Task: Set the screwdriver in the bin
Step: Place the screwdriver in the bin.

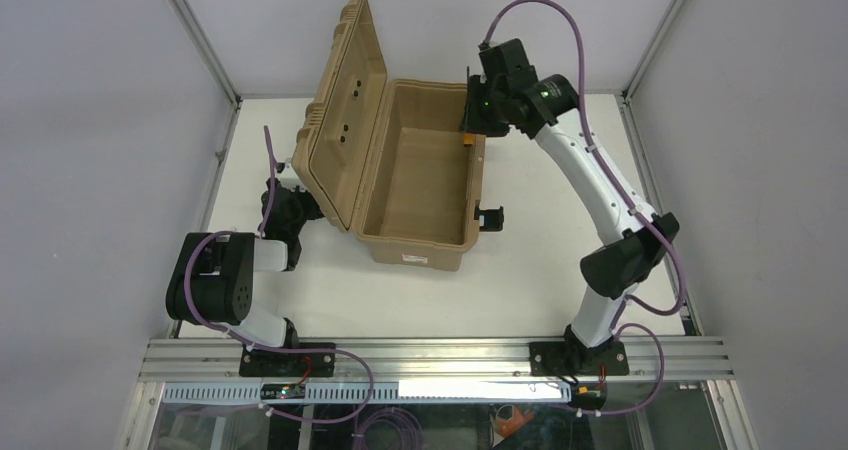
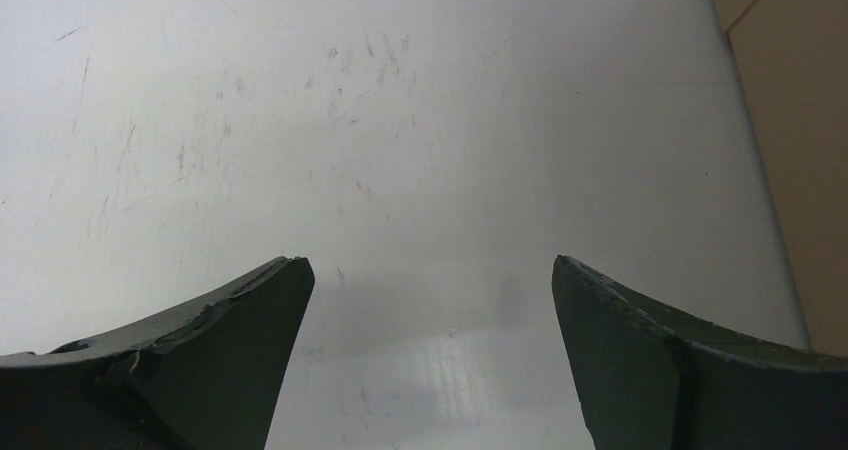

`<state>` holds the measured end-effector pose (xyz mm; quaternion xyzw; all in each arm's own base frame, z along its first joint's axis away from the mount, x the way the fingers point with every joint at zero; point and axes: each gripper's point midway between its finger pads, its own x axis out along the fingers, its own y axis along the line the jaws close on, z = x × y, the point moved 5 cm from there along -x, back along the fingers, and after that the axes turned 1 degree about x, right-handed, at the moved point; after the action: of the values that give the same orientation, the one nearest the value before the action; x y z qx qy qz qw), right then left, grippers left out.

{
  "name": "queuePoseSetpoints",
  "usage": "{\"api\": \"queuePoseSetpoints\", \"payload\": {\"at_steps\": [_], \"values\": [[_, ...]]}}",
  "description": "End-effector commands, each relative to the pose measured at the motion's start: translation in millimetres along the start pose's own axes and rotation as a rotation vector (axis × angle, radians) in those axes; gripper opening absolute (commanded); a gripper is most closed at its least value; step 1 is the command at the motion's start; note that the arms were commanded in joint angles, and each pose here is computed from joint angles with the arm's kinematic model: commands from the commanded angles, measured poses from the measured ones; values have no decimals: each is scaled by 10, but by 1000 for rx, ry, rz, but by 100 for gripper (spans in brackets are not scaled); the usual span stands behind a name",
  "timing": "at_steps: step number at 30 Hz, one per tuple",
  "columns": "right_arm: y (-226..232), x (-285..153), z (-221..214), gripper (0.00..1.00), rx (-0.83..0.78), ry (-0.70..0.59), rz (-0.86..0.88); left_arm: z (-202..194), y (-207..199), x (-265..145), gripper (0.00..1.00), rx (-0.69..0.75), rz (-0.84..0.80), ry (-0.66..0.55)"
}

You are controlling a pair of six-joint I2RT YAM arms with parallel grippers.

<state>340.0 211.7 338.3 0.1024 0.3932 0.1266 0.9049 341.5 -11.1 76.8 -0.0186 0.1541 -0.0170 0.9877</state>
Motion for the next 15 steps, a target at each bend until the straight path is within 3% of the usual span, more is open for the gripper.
{"api": "queuePoseSetpoints", "payload": {"at_steps": [1,15], "values": [[172,123,15,0,55,-11,-40,156,-19,-17,99,-10,-20,-64],[475,808,-312,0,70,100,-137,155,-19,-17,99,-10,-19,-63]]}}
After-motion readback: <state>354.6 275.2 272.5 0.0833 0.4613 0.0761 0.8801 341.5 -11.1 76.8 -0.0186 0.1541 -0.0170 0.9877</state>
